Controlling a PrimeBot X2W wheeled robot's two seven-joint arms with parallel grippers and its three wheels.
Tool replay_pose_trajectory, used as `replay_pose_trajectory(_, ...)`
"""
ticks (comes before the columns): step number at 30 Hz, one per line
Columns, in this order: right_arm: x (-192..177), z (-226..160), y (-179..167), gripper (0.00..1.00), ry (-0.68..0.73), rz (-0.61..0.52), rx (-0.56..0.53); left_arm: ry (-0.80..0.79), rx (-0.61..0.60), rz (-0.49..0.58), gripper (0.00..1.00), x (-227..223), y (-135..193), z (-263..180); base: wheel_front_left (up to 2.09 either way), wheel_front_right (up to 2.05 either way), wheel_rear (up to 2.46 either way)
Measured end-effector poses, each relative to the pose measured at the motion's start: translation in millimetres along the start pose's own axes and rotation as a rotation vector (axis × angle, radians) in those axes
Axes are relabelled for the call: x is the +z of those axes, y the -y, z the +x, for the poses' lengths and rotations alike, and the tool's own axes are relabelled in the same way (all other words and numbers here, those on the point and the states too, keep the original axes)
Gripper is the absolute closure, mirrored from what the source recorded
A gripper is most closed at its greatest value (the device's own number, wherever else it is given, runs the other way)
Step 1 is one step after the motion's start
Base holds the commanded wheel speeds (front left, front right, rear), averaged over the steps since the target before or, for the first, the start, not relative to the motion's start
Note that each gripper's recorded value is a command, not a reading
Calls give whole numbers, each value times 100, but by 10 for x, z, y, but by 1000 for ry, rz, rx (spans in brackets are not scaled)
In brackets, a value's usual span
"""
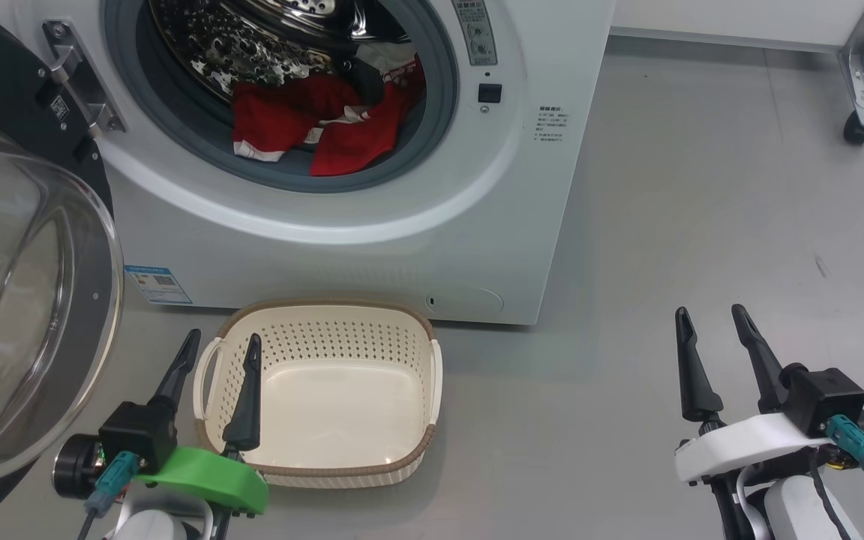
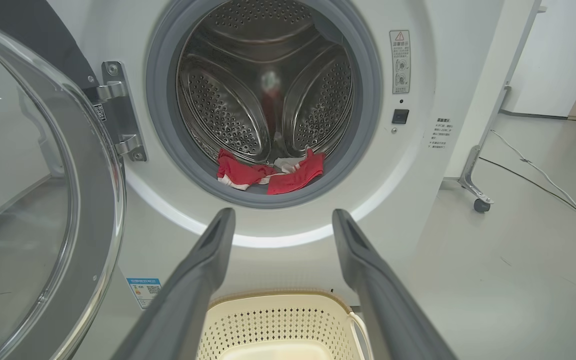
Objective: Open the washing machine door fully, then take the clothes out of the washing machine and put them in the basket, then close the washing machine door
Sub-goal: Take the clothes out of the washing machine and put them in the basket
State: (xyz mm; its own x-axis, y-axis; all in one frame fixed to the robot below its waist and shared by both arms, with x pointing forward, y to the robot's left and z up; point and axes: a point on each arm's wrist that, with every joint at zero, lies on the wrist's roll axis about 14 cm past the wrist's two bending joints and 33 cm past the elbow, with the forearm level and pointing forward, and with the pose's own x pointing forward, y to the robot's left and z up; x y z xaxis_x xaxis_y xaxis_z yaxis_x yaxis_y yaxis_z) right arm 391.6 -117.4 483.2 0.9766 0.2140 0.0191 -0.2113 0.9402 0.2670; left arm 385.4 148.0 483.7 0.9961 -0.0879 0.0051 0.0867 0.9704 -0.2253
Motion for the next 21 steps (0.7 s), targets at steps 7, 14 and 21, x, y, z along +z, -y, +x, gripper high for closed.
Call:
replay_pose_trajectory(7, -7, 2, -4, 0, -2, 1, 1, -2, -2, 0, 0, -6, 8, -1, 98, -98, 0)
replay_pose_trajectory(14, -15, 6, 2, 0, -4, 2, -1, -6, -9, 18, 0, -18, 20, -1, 69, -69, 0)
replay_pose_trajectory(21, -18, 9, 11, 0, -4, 3, -4, -7, -8, 17, 0, -24, 18, 0, 40, -40, 0)
